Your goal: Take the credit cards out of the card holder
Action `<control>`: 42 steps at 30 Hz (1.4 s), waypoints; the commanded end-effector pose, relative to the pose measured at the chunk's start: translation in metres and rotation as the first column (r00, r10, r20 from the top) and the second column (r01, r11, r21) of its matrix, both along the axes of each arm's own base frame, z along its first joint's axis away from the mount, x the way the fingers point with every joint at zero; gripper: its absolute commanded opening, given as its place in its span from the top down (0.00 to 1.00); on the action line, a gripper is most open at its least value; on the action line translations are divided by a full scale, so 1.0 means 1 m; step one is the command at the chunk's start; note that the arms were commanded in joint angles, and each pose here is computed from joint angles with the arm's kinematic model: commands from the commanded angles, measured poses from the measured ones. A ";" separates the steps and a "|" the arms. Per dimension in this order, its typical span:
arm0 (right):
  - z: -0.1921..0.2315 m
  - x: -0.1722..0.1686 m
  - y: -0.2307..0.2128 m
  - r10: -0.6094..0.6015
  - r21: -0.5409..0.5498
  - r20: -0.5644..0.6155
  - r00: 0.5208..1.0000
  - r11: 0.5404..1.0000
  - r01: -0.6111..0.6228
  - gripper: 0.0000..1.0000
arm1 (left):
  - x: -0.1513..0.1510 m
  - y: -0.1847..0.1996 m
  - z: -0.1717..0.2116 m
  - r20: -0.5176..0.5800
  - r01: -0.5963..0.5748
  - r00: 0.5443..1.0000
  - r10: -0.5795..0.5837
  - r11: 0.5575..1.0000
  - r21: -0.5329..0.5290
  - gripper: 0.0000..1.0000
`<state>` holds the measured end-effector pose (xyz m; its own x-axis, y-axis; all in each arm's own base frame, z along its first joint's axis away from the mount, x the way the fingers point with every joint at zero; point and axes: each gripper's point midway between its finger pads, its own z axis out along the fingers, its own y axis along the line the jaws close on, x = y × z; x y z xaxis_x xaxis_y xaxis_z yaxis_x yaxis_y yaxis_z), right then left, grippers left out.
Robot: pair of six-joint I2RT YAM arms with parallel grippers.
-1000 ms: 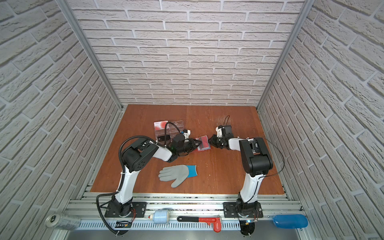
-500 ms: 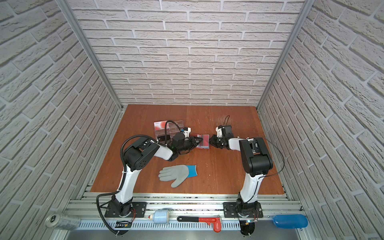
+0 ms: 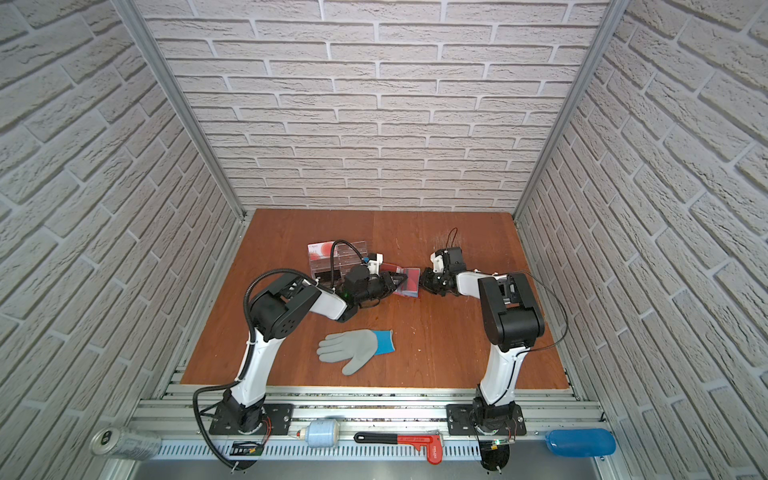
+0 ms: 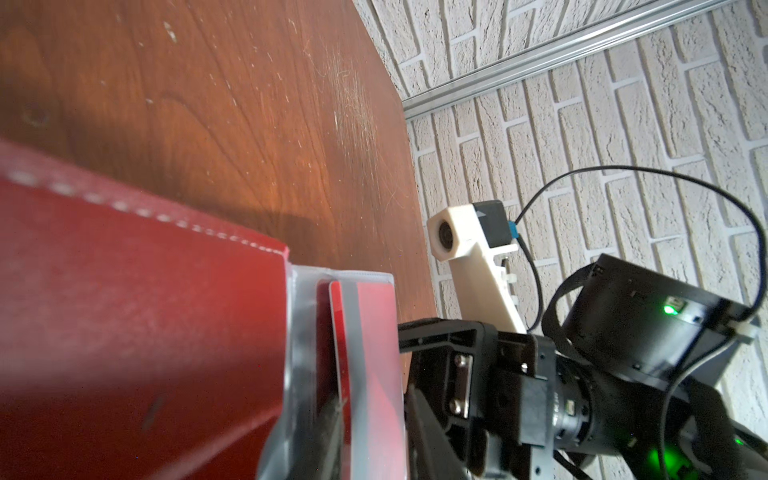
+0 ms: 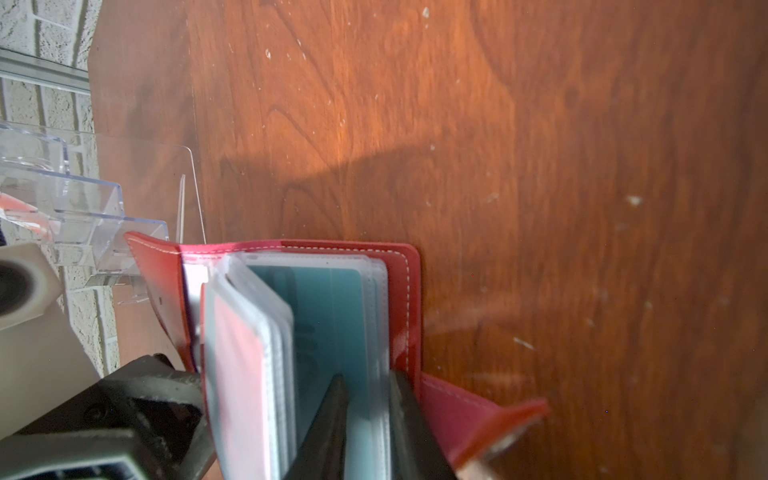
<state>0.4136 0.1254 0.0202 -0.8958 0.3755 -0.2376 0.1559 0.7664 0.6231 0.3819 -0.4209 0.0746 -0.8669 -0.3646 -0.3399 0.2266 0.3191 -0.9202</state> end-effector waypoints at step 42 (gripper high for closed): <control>-0.009 -0.070 -0.039 -0.038 -0.206 -0.217 0.976 0.979 -0.008 0.41 | -0.022 -0.011 0.013 0.066 0.075 0.995 -0.069 0.993 -0.088 0.72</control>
